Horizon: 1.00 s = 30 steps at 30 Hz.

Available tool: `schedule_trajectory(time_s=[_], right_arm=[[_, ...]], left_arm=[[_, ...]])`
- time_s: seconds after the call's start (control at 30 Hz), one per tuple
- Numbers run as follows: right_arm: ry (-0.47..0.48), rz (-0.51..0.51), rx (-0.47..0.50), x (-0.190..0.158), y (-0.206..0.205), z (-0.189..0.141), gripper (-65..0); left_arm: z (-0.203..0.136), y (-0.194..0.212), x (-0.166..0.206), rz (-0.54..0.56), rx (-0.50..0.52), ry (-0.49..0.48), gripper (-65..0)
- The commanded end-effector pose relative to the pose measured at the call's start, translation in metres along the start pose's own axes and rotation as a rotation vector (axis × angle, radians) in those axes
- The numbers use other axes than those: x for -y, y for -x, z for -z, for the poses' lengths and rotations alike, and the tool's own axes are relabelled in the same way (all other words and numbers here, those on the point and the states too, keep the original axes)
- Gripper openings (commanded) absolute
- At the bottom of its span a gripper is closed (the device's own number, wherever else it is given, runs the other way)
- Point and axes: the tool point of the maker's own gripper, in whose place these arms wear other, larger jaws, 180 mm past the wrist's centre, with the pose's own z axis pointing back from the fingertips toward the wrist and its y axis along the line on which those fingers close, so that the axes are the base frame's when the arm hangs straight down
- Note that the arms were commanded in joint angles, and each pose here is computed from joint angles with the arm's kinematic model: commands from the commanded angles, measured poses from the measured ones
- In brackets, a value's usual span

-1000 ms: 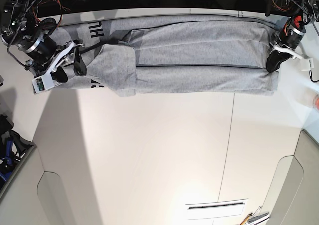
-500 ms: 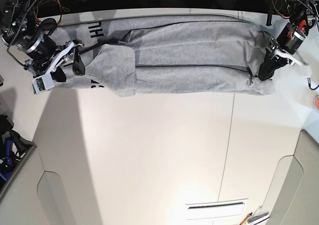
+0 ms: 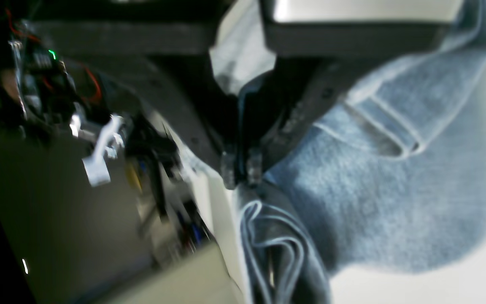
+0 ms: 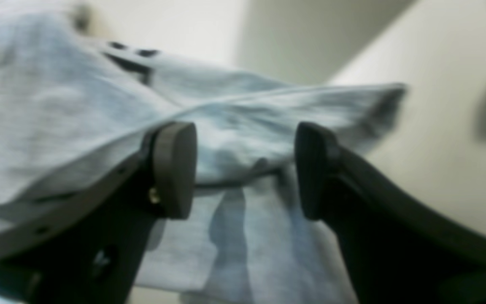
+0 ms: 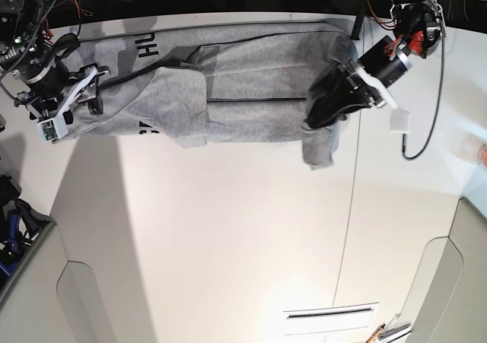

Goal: Fold the T-shirt properly
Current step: 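Fold the hem end inward toward the right gripper with the left gripper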

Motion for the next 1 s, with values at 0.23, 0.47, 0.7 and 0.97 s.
schedule_trajectory(time_s=[0.23,0.47,0.7,0.97], right_arm=[[0.041,-0.018,0.037,0.016,-0.013,-0.007,-28.5],[0.041,-0.018,0.037,0.016,-0.013,-0.007,-28.5],[0.041,-0.019,0.037,0.016,-0.013,-0.007,-28.5],[0.041,-0.018,0.038,0.016,-0.013,-0.007,-28.5]], left_arm=[[0.050,0.027,0.035,0.114,-0.113,0.089,-65.0],[0.061,0.049,0.042,0.163,-0.200,0.097,-54.1],[0.063,0.048,0.063,0.126,-0.189,0.180,-39.6],[0.033,0.018,0.008,0.324,-0.206,-0.076,-39.6]])
